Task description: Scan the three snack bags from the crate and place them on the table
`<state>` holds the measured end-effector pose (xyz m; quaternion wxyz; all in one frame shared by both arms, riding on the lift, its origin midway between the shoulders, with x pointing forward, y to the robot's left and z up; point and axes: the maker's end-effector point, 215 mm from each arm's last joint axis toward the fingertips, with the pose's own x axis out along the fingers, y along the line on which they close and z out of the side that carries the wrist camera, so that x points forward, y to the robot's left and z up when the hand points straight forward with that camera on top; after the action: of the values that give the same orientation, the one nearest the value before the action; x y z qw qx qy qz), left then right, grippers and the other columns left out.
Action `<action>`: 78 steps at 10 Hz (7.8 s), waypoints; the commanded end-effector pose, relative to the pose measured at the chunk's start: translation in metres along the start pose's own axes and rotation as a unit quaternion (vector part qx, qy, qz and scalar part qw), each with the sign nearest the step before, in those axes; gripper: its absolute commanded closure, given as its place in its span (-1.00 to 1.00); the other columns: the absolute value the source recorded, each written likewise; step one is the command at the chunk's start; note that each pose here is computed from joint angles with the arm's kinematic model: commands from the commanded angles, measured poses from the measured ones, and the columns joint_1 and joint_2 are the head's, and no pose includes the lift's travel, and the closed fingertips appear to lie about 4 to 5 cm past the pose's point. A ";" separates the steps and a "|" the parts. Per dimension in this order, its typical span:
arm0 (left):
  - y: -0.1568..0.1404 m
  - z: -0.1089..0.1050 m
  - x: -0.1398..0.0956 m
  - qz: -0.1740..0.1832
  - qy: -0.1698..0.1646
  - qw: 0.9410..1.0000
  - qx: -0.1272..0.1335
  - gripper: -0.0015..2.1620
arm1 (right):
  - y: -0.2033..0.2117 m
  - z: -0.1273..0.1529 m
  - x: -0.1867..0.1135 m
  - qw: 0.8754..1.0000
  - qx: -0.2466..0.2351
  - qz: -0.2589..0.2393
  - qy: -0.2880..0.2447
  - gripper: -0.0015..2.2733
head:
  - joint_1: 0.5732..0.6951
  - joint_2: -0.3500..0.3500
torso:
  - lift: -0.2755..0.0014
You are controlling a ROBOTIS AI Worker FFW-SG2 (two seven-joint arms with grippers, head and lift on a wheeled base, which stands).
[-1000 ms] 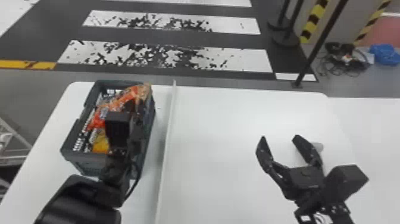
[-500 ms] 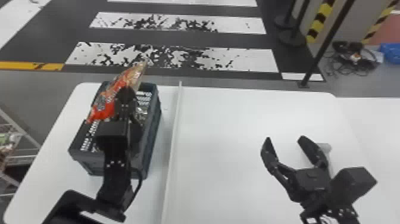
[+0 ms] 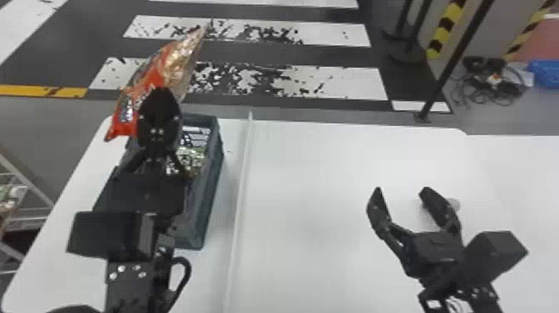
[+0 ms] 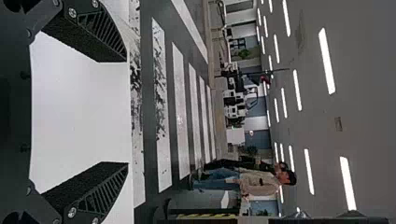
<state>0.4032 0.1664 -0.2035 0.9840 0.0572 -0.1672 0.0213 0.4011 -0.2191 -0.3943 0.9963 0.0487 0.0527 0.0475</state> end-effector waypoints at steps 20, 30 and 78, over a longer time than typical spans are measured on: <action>-0.180 -0.250 -0.075 -0.259 0.389 0.722 -0.510 0.93 | -0.033 0.010 -0.005 0.998 -0.008 -0.055 -0.014 -0.88 | 1.00 -0.94 | 0.72; -0.184 -0.214 -0.037 -0.215 0.270 0.927 -0.147 -0.93 | -0.032 -0.005 0.003 0.999 -0.015 -0.042 -0.001 -0.88 | 1.00 -0.95 | 0.72; 0.086 -0.144 -0.077 -0.007 0.120 0.977 -0.175 -0.93 | 0.036 -0.166 0.090 0.975 0.046 0.019 0.218 0.93 | 1.00 0.47 | 0.72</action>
<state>0.3729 0.2672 -0.3551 0.9918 -0.1175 -0.0489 -0.0075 0.4676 -0.1541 -0.5701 0.9551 0.0805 0.2747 0.0769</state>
